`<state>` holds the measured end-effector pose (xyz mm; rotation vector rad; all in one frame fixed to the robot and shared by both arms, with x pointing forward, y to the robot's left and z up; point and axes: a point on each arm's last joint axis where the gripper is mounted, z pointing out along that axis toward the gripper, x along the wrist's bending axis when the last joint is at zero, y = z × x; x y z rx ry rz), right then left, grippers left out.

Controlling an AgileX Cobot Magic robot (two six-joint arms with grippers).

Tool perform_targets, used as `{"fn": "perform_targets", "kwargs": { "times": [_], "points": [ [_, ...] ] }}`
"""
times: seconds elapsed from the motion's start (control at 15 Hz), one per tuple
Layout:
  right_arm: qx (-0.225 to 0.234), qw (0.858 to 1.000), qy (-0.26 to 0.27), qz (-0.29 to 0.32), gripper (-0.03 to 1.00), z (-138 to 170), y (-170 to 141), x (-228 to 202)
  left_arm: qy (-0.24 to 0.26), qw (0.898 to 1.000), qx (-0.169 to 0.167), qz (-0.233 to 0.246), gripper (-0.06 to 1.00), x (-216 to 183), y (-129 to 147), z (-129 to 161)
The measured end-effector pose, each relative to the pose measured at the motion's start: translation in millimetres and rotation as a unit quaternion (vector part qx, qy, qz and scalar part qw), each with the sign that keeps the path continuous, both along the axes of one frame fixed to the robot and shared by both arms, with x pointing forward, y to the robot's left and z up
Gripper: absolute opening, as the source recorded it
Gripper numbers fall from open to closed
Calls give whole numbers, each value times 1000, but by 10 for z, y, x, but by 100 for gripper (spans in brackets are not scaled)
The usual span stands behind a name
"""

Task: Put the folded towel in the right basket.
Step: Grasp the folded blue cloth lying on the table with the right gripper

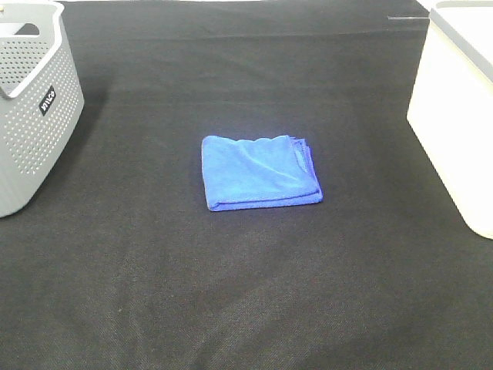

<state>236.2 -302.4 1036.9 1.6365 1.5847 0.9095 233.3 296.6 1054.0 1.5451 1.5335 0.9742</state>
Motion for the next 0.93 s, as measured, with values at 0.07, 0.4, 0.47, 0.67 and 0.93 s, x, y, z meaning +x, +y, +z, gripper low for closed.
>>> {"fn": "perform_targets", "kwargs": {
  "times": [0.07,0.4,0.47,0.67,0.93],
  "points": [
    [0,1000,0,0,96,0,0,0,0,1000,0,0,99,0,0,0],
    [0,1000,0,0,96,0,0,0,0,1000,0,0,99,0,0,0],
    [0,1000,0,0,96,0,0,0,0,1000,0,0,99,0,0,0],
    [0,1000,0,0,96,0,0,0,0,1000,0,0,99,0,0,0],
    [0,1000,0,0,96,0,1,0,0,1000,0,0,99,0,0,0]
  ]
}}
